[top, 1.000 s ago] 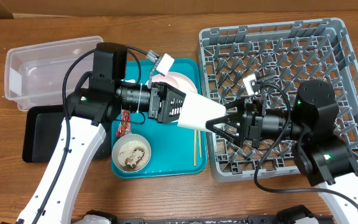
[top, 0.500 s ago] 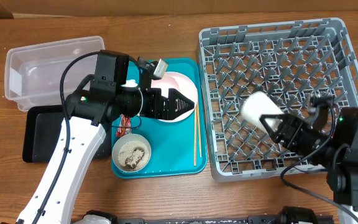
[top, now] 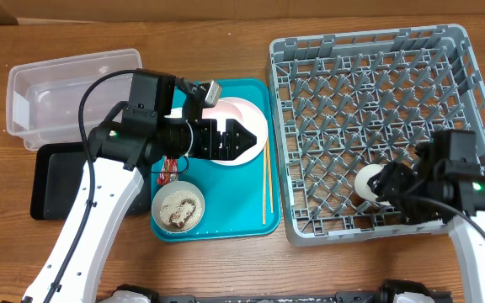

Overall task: Sort waste into correct bins and load items into the dishwasher
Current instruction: 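Take the cup with the right gripper and place it in the rack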

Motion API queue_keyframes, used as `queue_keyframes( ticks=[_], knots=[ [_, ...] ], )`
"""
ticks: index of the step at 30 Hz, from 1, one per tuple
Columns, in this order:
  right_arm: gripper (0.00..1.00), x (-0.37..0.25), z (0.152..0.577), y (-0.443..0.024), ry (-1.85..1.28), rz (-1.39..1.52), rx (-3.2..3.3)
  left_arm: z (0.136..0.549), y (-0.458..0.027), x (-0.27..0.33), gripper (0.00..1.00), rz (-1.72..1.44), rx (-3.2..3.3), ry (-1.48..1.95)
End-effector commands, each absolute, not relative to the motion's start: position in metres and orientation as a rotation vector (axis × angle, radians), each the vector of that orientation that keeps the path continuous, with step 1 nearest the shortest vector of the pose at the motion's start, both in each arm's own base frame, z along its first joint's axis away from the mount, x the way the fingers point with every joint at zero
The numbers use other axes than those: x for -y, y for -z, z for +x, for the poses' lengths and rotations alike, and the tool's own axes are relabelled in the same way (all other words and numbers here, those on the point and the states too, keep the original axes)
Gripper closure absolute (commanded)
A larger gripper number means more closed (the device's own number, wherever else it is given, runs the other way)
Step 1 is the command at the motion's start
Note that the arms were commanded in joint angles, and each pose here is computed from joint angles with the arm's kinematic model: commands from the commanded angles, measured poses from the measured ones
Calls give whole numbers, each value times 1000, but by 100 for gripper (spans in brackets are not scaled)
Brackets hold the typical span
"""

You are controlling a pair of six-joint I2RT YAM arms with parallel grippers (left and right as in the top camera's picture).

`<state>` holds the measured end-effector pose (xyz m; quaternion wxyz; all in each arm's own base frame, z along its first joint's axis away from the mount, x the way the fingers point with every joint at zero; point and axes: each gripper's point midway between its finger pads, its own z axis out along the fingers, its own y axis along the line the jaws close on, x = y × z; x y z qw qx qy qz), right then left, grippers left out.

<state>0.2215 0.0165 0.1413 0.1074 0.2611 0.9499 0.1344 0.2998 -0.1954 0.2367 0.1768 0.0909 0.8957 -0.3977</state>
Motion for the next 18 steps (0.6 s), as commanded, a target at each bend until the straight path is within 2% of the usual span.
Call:
queue_keyframes(
  ticks=[1,3,6,8,14,18],
  knots=[
    [41,-16,232,-135,-336,724,-2818,300,-239,195,0,280,-2526,1095],
    [25,-19,234,-130,-315,699,-2840,300,-239,195,0,280,-2527,1095],
    [20,-26,236,-131,-312,651,-2852,299,-238,195,0,278,-2532,1096],
    [18,-33,244,-149,-329,601,-2817,299,-238,195,0,277,-2536,1096],
    [19,-78,268,-215,-479,348,-2671,300,-237,194,0,273,-2538,1083],
    [21,-83,271,-224,-413,286,-2643,297,-233,190,0,257,-2565,1061]
  ],
)
